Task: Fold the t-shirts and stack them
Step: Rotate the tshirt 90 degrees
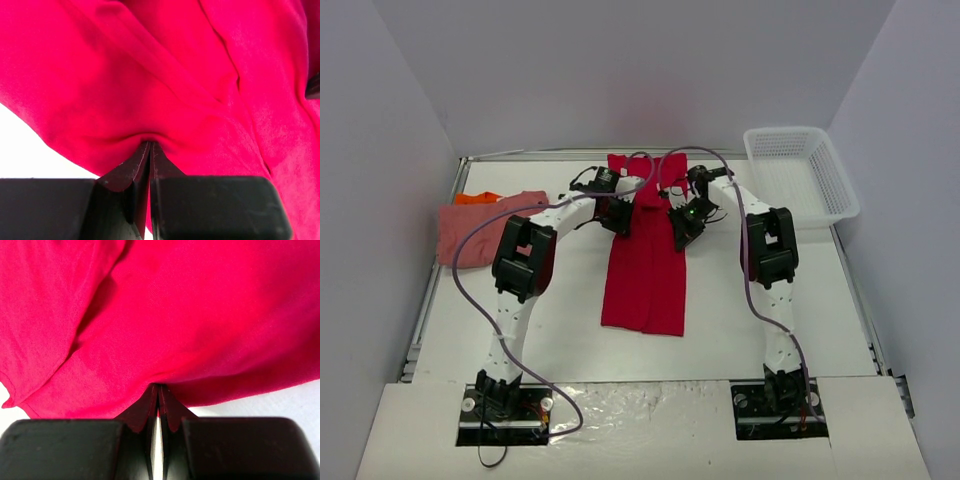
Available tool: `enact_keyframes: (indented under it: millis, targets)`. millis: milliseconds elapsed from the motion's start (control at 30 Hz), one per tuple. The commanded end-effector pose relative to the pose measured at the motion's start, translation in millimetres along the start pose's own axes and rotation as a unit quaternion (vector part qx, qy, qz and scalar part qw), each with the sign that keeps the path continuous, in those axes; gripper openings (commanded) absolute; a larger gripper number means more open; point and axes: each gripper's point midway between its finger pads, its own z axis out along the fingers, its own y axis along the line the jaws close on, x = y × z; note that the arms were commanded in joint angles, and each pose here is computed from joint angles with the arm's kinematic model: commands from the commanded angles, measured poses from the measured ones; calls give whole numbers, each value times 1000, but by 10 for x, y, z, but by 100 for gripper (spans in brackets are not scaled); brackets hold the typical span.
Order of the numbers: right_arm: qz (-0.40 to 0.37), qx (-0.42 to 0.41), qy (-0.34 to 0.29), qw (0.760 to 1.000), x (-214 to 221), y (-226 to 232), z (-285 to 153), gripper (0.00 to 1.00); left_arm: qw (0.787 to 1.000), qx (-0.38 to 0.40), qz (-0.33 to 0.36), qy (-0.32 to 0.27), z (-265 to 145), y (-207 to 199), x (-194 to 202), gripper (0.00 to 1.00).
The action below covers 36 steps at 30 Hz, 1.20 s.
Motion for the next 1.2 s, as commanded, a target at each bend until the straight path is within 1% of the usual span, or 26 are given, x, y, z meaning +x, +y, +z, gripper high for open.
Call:
enact_keyframes:
  millis: [0,233,367,433,667,767,800,900,933,1167]
  targets:
    - [1,41,28,999,129,-409,293,0,1000,-25,-15,4,-59,178,-57,2]
    - [7,67,-3,998,-129,-691,239,0,998,-50,-26,-6,-101,393,-205,2]
    - [13,82,-13,996,-199,-855,227,0,998,-57,-29,-14,-119,469,-302,2]
    - [17,89,-18,996,-232,-908,203,0,998,-55,-33,-12,-95,498,-303,2]
    - [22,104,-32,994,-305,-1083,137,0,998,-47,-36,-23,-78,532,-496,2]
    - [22,107,-37,993,-338,-1118,117,0,998,-45,-36,-25,-28,560,-566,3]
    - [20,107,-40,993,-360,-1122,111,0,998,-43,-32,-34,-70,542,-665,2]
    - [20,108,-40,993,-371,-1142,133,0,998,-43,-32,-35,-36,568,-714,2]
    - [18,108,-41,993,-381,-1146,129,0,998,-42,-29,-43,-77,554,-792,2]
    - [15,94,-27,995,-300,-1088,232,0,997,-48,-28,-51,-88,622,-868,2]
